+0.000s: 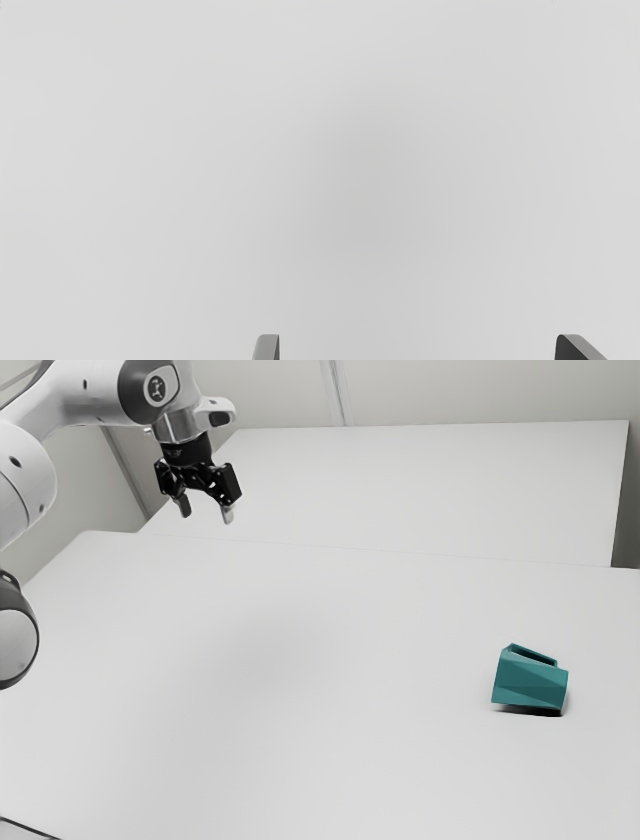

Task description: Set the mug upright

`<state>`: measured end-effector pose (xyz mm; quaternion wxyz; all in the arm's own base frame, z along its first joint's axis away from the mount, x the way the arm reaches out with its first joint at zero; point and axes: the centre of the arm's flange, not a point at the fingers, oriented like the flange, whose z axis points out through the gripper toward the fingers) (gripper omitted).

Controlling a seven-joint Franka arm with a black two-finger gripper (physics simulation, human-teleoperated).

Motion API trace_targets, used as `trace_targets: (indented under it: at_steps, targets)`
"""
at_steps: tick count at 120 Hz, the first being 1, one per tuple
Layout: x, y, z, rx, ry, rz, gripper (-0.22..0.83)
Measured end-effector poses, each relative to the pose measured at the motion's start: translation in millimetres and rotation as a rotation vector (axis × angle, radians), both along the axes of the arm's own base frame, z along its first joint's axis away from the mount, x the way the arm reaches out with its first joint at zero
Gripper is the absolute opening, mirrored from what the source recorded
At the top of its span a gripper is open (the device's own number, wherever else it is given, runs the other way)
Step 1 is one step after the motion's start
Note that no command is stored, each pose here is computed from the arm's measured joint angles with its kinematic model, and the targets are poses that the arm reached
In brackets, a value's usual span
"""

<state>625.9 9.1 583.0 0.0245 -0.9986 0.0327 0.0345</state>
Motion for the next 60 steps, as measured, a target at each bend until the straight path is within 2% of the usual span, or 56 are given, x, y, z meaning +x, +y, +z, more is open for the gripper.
trace_targets:
  at_steps: [33, 60]
  targets:
    - [-5, 9, -4, -0.071, 0.006, 0.03, 0.62]
    - [-39, -55, -57, -0.278, 0.021, -0.005, 0.61]
